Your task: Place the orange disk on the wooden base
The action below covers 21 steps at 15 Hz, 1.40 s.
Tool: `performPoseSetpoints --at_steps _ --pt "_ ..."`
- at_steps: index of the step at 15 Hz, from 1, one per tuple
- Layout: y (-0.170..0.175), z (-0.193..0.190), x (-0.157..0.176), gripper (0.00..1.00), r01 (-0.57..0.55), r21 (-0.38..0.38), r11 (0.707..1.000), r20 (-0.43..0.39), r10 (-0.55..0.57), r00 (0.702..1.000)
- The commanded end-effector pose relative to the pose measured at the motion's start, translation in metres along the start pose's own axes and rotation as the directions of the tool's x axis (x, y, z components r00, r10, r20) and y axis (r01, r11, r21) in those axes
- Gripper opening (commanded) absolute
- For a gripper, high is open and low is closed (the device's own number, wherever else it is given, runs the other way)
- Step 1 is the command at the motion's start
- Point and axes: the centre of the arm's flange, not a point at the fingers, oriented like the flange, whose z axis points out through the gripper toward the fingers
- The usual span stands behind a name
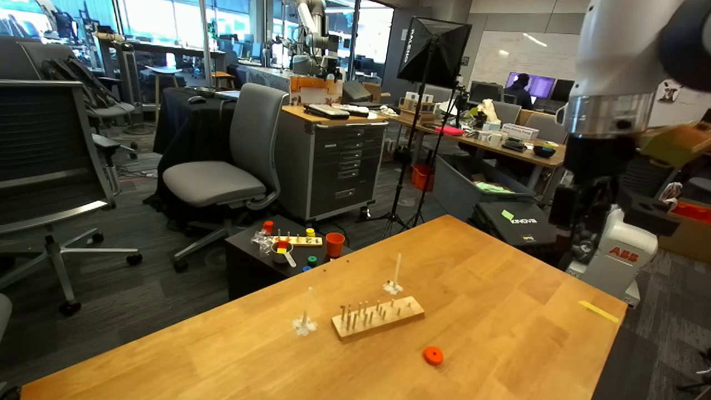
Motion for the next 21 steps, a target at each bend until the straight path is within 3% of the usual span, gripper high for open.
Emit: performPoseSetpoints --at_steps 1,8,14,21 --pt "-0.036 0.064 0.055 1.0 -0.092 0.025 0.995 0.002 0.092 0.996" --pt "-0.097 0.159 0.107 1.0 -0.159 0.034 0.987 0.049 0.157 0.986" --pt "-0.133 0.19 0.139 1.0 -0.195 0.041 0.98 0.04 0.194 0.98" --pt "-0.159 0.213 0.146 1.0 -0.204 0.039 0.978 0.038 0.202 0.979"
